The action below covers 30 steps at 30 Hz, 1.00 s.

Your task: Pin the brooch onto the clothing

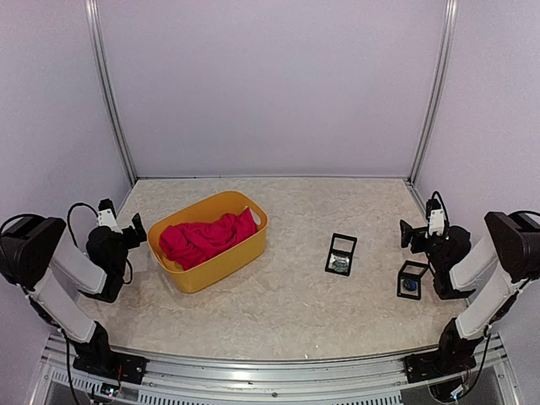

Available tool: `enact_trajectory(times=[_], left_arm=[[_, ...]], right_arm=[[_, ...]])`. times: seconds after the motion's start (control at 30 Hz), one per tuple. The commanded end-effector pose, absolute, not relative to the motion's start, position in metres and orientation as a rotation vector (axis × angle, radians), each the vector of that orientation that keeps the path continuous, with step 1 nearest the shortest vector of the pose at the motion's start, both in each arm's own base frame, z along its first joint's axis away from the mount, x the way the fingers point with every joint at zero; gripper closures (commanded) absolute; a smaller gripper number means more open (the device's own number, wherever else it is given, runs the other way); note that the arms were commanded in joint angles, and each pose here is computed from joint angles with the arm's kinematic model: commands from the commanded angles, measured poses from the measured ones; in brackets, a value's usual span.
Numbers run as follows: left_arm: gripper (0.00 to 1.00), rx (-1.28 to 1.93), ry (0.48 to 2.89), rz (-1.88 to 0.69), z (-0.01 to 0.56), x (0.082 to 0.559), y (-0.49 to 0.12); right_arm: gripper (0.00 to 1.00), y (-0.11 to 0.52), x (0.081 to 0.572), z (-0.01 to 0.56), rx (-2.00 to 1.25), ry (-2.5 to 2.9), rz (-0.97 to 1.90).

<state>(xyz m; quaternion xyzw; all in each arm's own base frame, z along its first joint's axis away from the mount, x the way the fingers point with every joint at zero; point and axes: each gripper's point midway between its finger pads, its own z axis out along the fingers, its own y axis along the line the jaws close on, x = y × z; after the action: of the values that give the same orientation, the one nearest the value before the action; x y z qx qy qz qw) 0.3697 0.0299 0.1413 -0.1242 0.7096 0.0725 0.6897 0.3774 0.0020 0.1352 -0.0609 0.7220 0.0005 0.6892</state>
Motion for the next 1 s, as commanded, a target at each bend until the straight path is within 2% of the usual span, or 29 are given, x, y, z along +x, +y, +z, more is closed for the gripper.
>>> enact_trajectory(times=[0.0, 0.23, 0.37, 0.47, 0.53, 0.6, 0.67, 0.8, 0.9, 0.97], left_arm=[[0.01, -0.271, 1.544, 0.144, 0.155, 0.372, 0.03], [0.01, -0.267, 1.556, 0.132, 0.154, 0.375, 0.031], [0.01, -0.441, 1.609, 0.243, 0.158, 0.38, 0.058], [0.06, -0.423, 1.512, 0.162, 0.228, 0.389, 0.05], [0.16, -0.288, 1.487, -0.021, 0.292, 0.406, 0.013], [0.25, -0.135, 1.612, -0.131, 0.325, 0.415, -0.032], [0.26, 0.06, 1.863, -0.22, 0.3, 0.409, -0.086], [0.18, 0.369, 2.171, -0.426, 0.231, 0.365, -0.168], [0.09, 0.439, 2.32, -0.378, 0.174, 0.354, -0.181], [0.08, 0.425, 2.387, -0.298, 0.149, 0.363, -0.178]], right_arm=[[0.0, 0.006, 0.381, 0.145, -0.153, 1.586, 0.0], [0.0, 0.006, 0.383, 0.145, -0.154, 1.596, 0.002], [0.01, -0.01, 0.386, 0.164, -0.046, 1.616, -0.027], [0.01, -0.001, 0.4, 0.21, -0.059, 1.625, 0.052], [0.14, 0.019, 0.41, 0.249, -0.102, 1.624, 0.199], [0.26, 0.05, 0.422, 0.279, -0.162, 1.662, 0.383], [0.28, 0.098, 0.431, 0.311, -0.262, 1.686, 0.5], [0.27, 0.203, 0.429, 0.322, -0.466, 1.759, 0.526], [0.26, 0.269, 0.421, 0.313, -0.58, 1.8, 0.604], [0.26, 0.308, 0.42, 0.299, -0.639, 1.832, 0.646]])
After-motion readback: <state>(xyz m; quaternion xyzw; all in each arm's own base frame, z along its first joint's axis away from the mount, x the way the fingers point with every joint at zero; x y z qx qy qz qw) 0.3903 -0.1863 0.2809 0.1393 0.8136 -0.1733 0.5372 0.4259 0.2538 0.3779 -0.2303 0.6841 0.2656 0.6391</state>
